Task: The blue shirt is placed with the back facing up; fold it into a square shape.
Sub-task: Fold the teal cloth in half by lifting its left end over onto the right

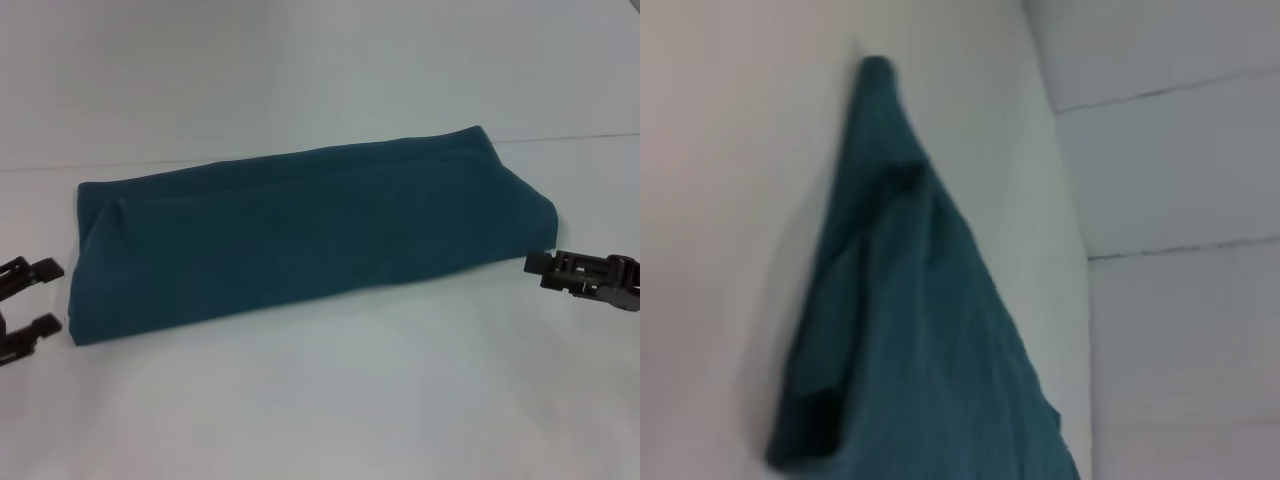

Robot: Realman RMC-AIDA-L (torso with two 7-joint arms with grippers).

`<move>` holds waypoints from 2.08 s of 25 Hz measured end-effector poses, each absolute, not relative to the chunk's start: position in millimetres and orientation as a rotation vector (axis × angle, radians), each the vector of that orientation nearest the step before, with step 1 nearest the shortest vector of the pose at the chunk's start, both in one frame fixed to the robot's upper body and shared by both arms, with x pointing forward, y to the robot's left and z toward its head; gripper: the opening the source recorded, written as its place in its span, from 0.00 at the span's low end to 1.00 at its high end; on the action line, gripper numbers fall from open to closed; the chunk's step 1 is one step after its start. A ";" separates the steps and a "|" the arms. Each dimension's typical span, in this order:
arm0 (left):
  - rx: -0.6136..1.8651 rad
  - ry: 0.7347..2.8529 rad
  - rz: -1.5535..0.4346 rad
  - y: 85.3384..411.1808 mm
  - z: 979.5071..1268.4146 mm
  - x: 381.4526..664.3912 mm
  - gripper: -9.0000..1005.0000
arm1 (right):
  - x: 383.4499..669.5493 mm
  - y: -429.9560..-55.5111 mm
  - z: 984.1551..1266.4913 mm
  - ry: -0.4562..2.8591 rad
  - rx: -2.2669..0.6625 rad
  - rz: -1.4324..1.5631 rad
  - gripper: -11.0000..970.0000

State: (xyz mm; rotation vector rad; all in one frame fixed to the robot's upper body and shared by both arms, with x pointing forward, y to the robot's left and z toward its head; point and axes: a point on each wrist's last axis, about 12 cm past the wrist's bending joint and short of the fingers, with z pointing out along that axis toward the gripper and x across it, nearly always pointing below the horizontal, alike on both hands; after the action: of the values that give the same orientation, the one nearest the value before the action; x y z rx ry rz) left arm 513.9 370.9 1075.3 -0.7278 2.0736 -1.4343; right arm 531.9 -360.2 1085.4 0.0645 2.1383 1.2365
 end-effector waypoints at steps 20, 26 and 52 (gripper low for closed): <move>-1.068 2.089 -1.347 352.7 1042.1 528.4 0.87 | 538.1 -365.6 1092.0 2.134 0.056 1.212 0.79; -1.124 2.082 -1.312 350.6 1035.1 532.2 0.87 | 540.2 -365.1 1092.7 2.129 0.060 1.210 0.79; -1.044 2.146 -1.247 320.2 1039.8 568.8 0.79 | 536.7 -368.4 1090.2 2.122 0.080 1.206 0.79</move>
State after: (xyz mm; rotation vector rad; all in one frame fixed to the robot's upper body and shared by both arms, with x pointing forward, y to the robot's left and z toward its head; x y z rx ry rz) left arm 568.8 320.2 1039.8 -1.0444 2.1464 -1.2467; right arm 536.7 -368.4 1090.2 0.0804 2.1218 1.2058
